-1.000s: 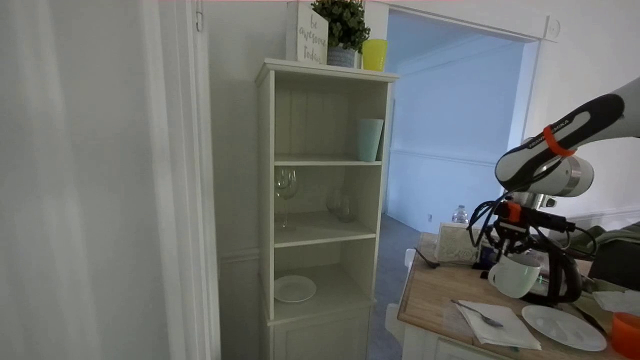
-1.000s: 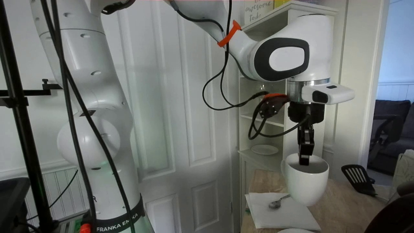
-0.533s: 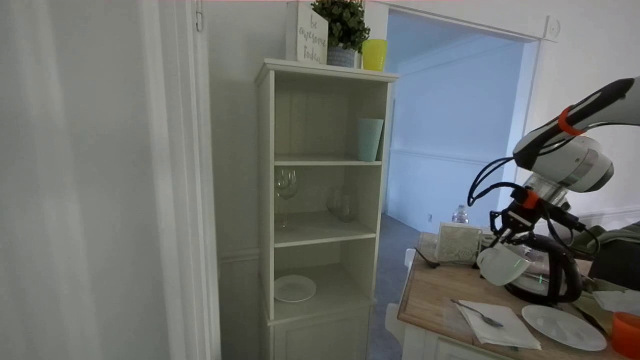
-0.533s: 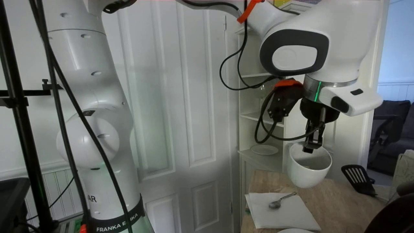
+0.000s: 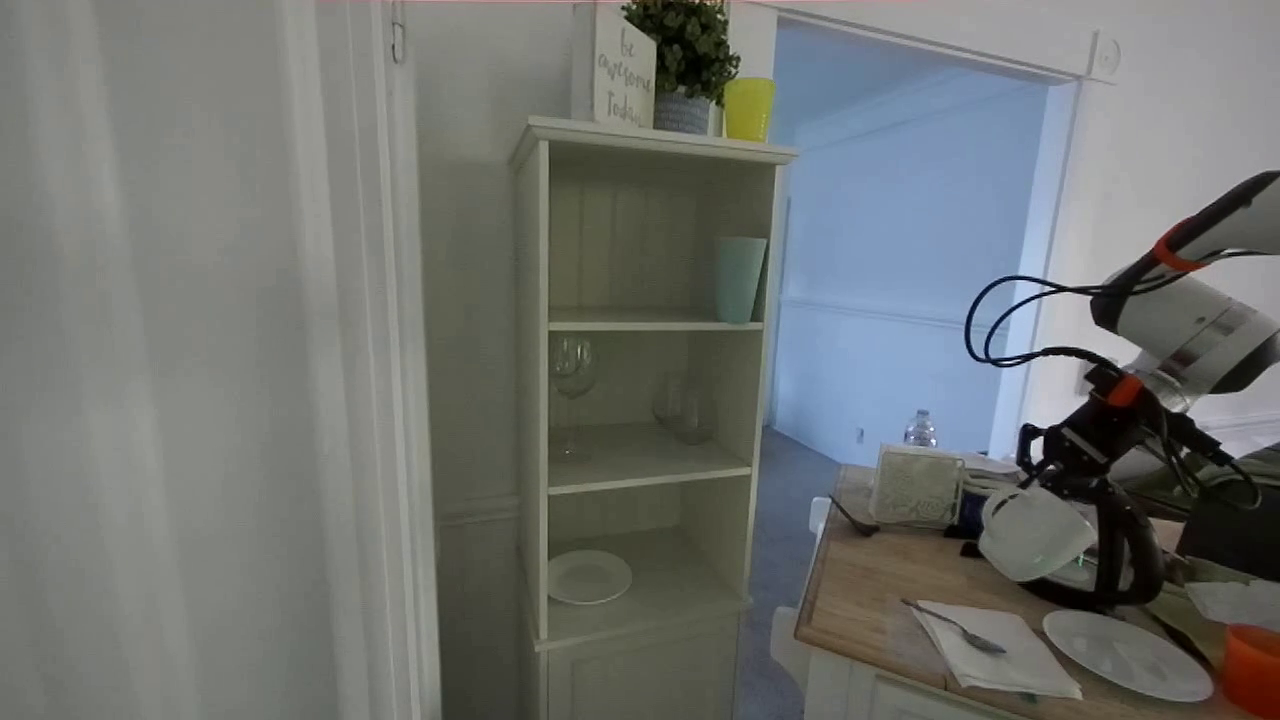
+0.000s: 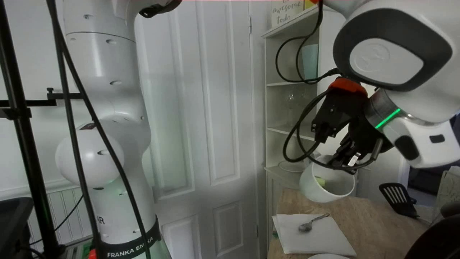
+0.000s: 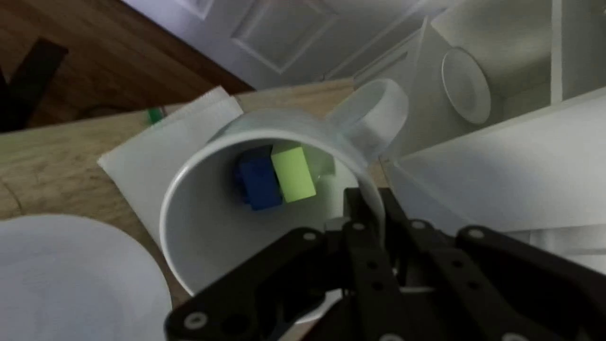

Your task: Pick up the cup, then spill out the object from the cup

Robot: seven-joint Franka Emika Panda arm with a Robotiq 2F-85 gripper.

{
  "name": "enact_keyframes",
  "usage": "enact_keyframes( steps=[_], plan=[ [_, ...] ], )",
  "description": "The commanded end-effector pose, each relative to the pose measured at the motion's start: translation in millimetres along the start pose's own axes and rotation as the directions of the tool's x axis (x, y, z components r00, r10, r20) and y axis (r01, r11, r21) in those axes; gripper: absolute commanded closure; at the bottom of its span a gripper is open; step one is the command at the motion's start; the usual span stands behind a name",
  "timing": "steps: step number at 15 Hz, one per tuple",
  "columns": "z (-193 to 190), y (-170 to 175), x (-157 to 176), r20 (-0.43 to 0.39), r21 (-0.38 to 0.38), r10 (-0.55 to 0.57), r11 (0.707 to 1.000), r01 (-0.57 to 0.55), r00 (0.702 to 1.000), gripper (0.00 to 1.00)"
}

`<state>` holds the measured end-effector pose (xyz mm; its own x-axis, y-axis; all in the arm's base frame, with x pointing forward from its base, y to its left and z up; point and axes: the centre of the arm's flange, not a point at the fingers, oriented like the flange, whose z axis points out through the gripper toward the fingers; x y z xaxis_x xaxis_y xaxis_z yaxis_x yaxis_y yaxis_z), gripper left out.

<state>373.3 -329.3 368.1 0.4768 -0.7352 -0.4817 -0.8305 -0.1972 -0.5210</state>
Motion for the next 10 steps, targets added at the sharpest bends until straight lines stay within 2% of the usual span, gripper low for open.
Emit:
enact_keyframes(
  steps=[1, 3, 4, 5, 9, 10],
  plan=[
    [28, 2, 9, 0.196, 0.02, 0.05, 0.998, -0.055, 0.979, 0.97],
    [47, 2, 9, 0.295, 0.01, 0.081, 0.996, -0.088, 0.952, 0.97],
    [55, 2, 9, 0.312, -0.017, 0.103, 0.995, -0.103, 0.944, 0.97],
    [56, 12, 2, 0.256, -0.029, 0.075, 0.997, -0.07, 0.964, 0.9],
    [69, 13, 9, 0.29, -0.052, 0.091, 0.995, -0.079, 0.953, 0.9],
    [72, 15, 13, 0.284, -0.053, 0.051, 0.998, -0.037, 0.957, 0.97]
  ],
)
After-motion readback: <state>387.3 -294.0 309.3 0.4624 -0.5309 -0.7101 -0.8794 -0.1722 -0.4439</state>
